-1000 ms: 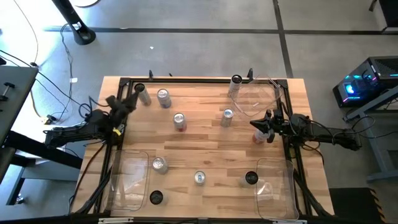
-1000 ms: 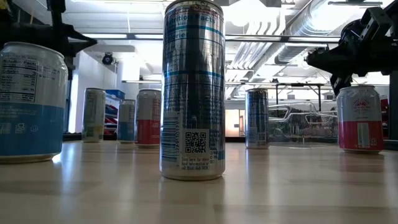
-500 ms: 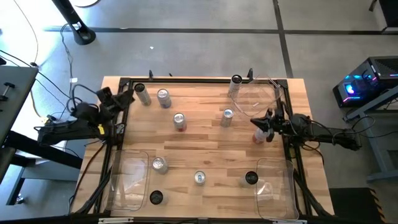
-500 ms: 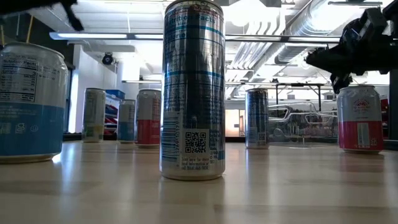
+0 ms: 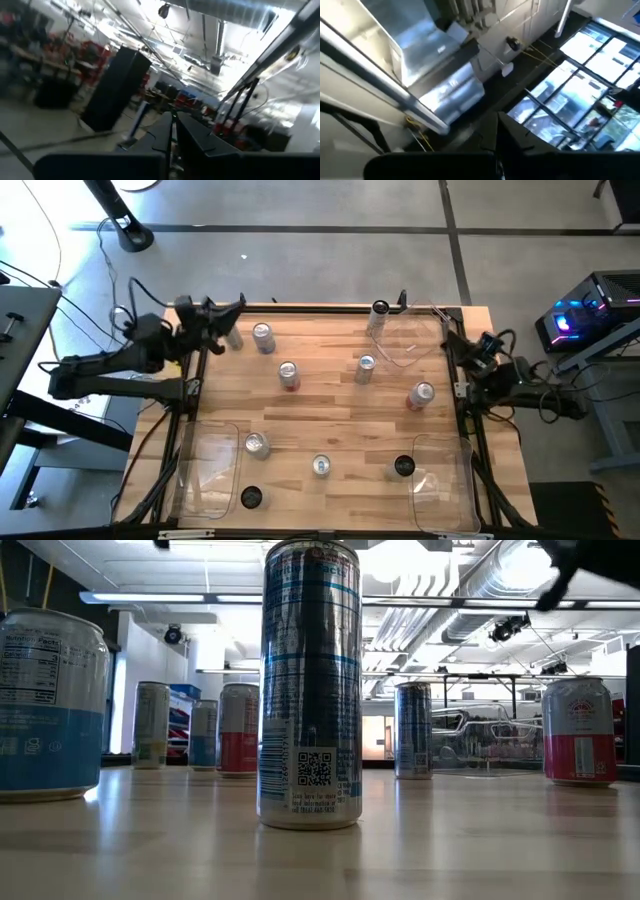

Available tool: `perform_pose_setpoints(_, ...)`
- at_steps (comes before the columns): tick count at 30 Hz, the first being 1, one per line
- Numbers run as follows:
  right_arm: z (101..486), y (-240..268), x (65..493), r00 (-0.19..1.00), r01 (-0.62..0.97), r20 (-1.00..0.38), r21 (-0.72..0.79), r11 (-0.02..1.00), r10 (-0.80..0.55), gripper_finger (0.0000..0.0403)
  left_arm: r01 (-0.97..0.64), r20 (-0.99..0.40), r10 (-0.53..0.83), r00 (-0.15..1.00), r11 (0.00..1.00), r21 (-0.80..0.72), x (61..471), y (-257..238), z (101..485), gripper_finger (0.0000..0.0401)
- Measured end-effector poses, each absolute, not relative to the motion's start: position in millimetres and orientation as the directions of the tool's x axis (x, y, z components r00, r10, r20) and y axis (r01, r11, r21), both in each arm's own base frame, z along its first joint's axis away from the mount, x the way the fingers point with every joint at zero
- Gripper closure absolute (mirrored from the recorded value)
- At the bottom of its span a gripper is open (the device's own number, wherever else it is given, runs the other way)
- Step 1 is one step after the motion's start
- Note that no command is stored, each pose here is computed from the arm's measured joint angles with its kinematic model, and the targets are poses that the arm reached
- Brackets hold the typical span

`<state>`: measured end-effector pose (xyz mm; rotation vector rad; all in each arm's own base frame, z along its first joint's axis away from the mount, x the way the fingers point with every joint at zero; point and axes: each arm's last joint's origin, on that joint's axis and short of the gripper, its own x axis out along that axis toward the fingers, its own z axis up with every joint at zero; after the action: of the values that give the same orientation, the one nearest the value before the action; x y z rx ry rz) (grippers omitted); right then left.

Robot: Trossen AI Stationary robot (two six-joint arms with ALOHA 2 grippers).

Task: Sort soda cans
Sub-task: Move the left white-pink soda can to the center of the table

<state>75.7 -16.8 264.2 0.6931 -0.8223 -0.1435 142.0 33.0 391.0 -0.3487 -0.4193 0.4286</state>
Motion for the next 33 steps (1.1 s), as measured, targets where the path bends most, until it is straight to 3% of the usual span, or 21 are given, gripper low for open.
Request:
perform_pose_setpoints(5,301.6,-19.2,94.0,0.809,0.134,0.428,0.532,0.836,-0.402,0.0396,-0.481,0.135,0.535,0.834,0.824,-0.299,135.1,33.9,427.8,0.0338)
perform_pose_setpoints(8,316.0,-21.9,108.7,0.865,0.289,0.230,0.496,0.818,-0.445,0.0365,-0.521,-0.007,0.538,0.843,0.811,-0.266,135.6,33.9,440.1,0.0301)
perform_pose_setpoints(15,344.6,-27.1,157.6,0.895,0.380,0.008,0.510,0.772,-0.446,0.0220,-0.520,-0.284,0.462,0.841,0.834,-0.185,149.1,33.9,432.9,0.0194)
perform_pose_setpoints(21,358.4,-30.3,209.5,0.914,0.405,-0.165,0.436,0.804,-0.371,0.0119,-0.511,-0.555,0.359,0.750,0.848,-0.142,154.6,32.3,404.3,0.0126)
perform_pose_setpoints(25,371.8,-33.0,233.8,0.885,0.457,-0.284,0.378,0.805,-0.369,0.0098,-0.497,-0.654,0.309,0.691,0.860,-0.119,154.3,31.1,393.7,0.0108)
perform_pose_setpoints(33,376.7,-36.7,264.0,0.790,0.540,-0.496,0.285,0.792,-0.361,0.0096,-0.359,-0.693,0.200,0.693,0.929,-0.090,145.8,26.5,390.6,0.0105)
